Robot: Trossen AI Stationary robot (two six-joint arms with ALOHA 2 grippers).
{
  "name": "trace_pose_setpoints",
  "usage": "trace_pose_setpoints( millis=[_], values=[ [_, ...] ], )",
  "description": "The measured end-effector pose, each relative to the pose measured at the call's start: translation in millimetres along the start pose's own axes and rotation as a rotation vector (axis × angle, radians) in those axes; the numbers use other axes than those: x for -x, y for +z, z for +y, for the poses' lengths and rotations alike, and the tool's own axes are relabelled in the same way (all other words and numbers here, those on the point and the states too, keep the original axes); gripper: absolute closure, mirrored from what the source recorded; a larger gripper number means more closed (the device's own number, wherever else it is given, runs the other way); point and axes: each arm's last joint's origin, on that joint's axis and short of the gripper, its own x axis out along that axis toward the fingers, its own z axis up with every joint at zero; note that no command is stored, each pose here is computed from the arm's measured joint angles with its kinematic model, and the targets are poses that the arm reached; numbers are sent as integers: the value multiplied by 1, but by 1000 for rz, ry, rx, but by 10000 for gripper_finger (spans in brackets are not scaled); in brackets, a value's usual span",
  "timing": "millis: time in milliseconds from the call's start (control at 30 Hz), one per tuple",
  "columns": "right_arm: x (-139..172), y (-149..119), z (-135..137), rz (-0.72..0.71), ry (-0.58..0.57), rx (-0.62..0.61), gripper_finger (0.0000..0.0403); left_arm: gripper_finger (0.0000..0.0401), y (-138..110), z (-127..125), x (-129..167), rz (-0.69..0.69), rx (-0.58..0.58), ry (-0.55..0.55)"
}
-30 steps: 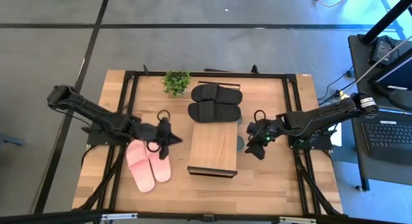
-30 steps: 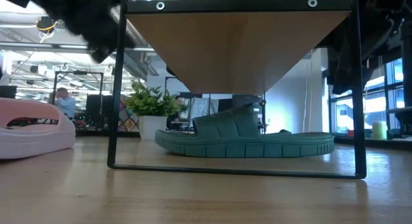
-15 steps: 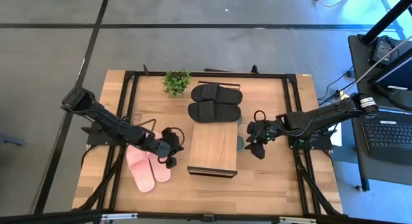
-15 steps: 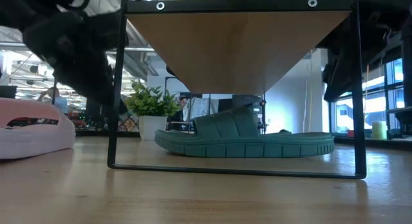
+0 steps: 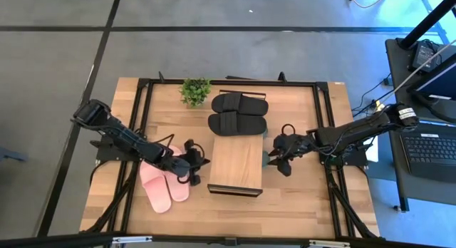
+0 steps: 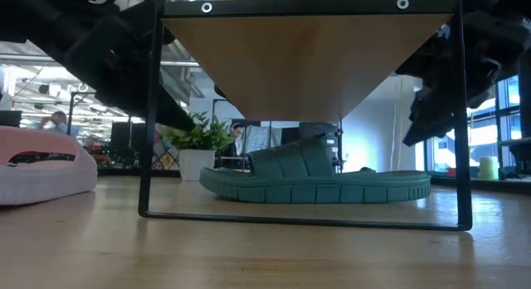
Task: Pick and place slides into the shelf
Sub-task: Adjust the green slides under the shelf
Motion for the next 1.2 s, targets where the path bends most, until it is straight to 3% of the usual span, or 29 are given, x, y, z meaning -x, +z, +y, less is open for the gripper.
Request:
trace_pose_setpoints(
  millis=[200, 367, 833, 1200],
  values=[
    [-3, -2, -11, -75, -5, -31, 204, 397, 2, 5, -4, -18, 3, 51],
    [-3, -1, -14, -85, -10, -40, 204, 397, 3, 2, -12, -65, -14, 32],
    [-5, -2, -15, -76, -12, -36, 204, 397, -11, -4, -33, -45, -10, -8],
    [-28, -7, -18, -22, -20, -41, 204, 397, -15, -4, -34, -31, -19, -6]
  ],
)
